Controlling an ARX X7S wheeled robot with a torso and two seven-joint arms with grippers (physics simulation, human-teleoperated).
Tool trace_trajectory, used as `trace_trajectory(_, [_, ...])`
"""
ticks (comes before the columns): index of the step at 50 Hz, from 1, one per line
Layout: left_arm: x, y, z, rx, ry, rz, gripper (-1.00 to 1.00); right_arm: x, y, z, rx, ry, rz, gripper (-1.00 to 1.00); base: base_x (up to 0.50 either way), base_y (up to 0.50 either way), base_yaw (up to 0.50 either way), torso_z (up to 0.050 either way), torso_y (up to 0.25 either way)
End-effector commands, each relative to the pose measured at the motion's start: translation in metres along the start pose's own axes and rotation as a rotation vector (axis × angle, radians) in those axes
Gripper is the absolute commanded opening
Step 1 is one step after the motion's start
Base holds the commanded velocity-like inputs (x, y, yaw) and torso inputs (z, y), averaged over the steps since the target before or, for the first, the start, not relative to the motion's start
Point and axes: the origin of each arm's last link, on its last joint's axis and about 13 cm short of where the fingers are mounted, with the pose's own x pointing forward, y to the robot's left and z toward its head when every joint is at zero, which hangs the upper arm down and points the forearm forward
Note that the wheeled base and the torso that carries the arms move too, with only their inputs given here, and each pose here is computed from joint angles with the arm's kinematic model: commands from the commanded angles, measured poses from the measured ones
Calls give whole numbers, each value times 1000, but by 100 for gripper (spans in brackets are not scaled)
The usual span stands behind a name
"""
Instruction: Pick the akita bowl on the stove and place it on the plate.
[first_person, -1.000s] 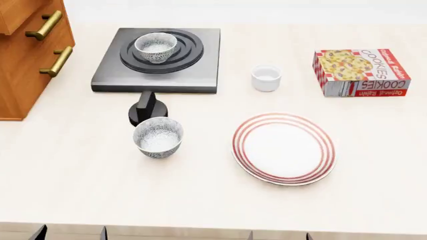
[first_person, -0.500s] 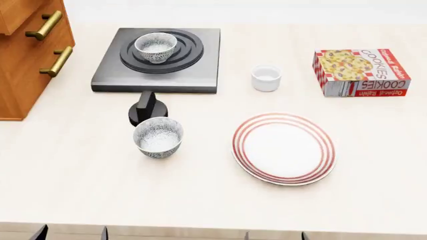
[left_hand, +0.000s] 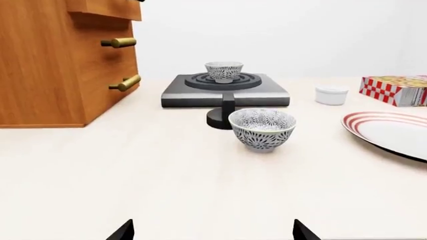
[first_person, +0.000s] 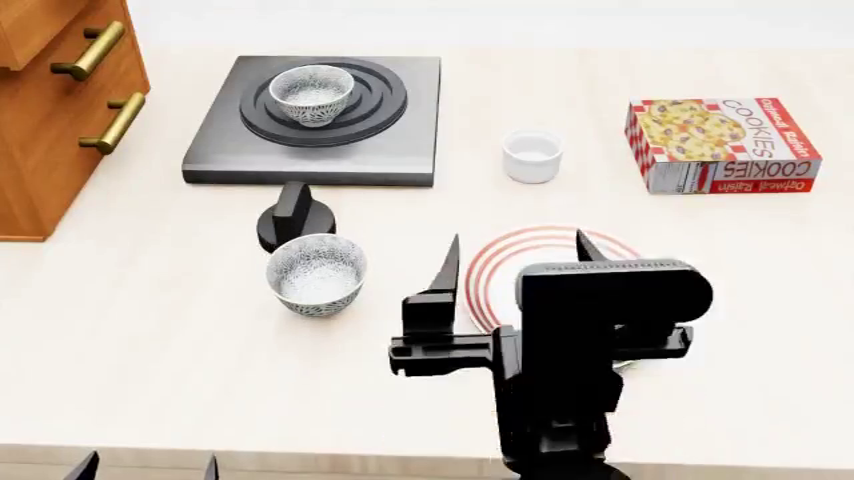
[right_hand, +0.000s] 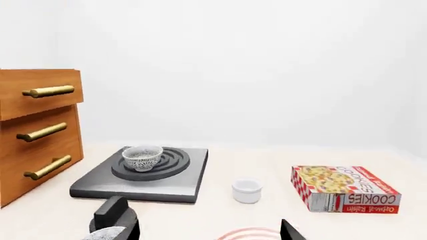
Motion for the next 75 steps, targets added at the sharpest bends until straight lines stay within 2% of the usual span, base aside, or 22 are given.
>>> trace_trajectory(1, [0, 0, -1, 1, 2, 0, 100, 34, -9, 90, -5, -73, -64, 100, 0, 0, 0, 0, 0])
trace_trajectory(2, [0, 0, 0, 1, 2, 0, 100, 39, -19, 108, -18, -70, -74, 100, 0, 0, 0, 0, 0])
trace_trajectory(9, [0, 0, 0, 1, 2, 0, 100, 39, -19, 109, -18, -70, -74, 100, 0, 0, 0, 0, 0])
trace_trajectory(10, [0, -1, 0, 5, 2, -2, 100, 22, -45, 148, -28, -158, -92, 100, 0, 0, 0, 0, 0])
trace_trajectory(11, [0, -1, 0, 5, 3, -2, 100, 17, -48, 145, -33, -89, -102, 100, 0, 0, 0, 0, 0])
trace_trajectory(16, [0, -1, 0, 7, 6, -6, 100, -7, -57, 133, -57, -74, -146, 100, 0, 0, 0, 0, 0])
trace_trajectory(17, [0, -1, -2, 7, 6, -6, 100, -15, -62, 126, -29, -56, -183, 100, 0, 0, 0, 0, 0])
trace_trajectory(20, [0, -1, 0, 8, 6, -7, 100, -26, -66, 110, -56, -36, -206, 100, 0, 0, 0, 0, 0])
trace_trajectory(28, [1, -1, -3, 10, 5, -5, 100, -41, -67, 86, -10, -38, -208, 100, 0, 0, 0, 0, 0])
trace_trajectory(34, [0, 0, -3, 8, 3, -1, 100, -43, -66, 78, -33, -48, -207, 100, 0, 0, 0, 0, 0])
trace_trajectory(36, [0, 0, 0, 7, 2, 0, 100, -43, -65, 79, -67, -66, -194, 100, 0, 0, 0, 0, 0])
trace_trajectory(44, [0, 1, -2, 8, 3, 3, 100, -44, -64, 76, -106, -73, -179, 100, 0, 0, 0, 0, 0])
trace_trajectory(75, [1, 0, 5, 4, 1, 3, 100, -46, -63, 76, -99, -97, -151, 100, 0, 0, 0, 0, 0])
